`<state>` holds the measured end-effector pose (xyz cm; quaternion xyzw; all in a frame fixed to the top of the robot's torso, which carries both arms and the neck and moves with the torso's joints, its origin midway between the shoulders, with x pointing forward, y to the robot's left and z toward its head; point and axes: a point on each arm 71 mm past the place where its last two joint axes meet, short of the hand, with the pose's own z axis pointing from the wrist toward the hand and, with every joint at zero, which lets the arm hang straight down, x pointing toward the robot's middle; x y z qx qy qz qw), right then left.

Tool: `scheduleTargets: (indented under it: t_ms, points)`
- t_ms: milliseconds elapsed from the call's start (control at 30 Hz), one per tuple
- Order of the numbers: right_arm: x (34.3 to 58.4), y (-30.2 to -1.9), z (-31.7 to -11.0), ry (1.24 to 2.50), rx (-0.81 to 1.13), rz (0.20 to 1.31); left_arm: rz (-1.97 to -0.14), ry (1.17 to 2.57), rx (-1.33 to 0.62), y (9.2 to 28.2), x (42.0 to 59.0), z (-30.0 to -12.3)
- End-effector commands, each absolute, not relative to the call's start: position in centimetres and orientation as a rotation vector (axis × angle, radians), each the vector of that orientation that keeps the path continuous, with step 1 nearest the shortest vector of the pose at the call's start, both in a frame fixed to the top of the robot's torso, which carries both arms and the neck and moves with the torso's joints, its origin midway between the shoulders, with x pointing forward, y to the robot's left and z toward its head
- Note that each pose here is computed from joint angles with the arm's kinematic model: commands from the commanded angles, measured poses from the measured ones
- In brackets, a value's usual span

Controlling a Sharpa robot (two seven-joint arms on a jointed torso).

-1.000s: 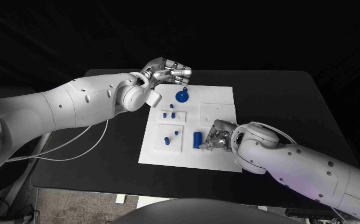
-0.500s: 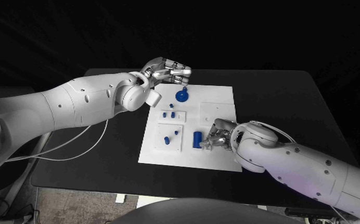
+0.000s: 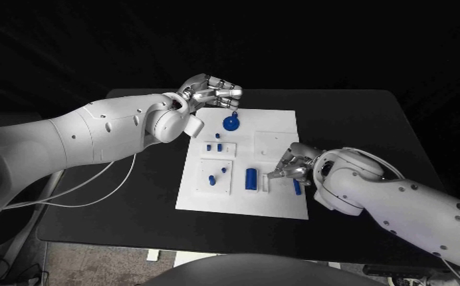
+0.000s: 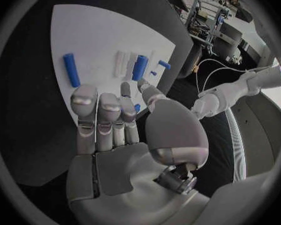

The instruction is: Assemble the parts on the task board

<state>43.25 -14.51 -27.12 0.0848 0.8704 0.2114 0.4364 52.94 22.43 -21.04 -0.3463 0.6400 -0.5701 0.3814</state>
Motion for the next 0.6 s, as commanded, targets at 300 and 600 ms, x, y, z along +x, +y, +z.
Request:
scheduleTargets:
  t_ms: [300, 600]
  points:
    - [44.6, -20.1, -25.3, 2.194, 0.262, 0.382, -1.471, 1.645, -0.875, 22.4, 52.9, -21.0]
    - [44.6, -21.9, -26.5, 2.255, 0.235, 0.236, -1.472, 1.655, -0.875, 22.3, 52.8, -21.2]
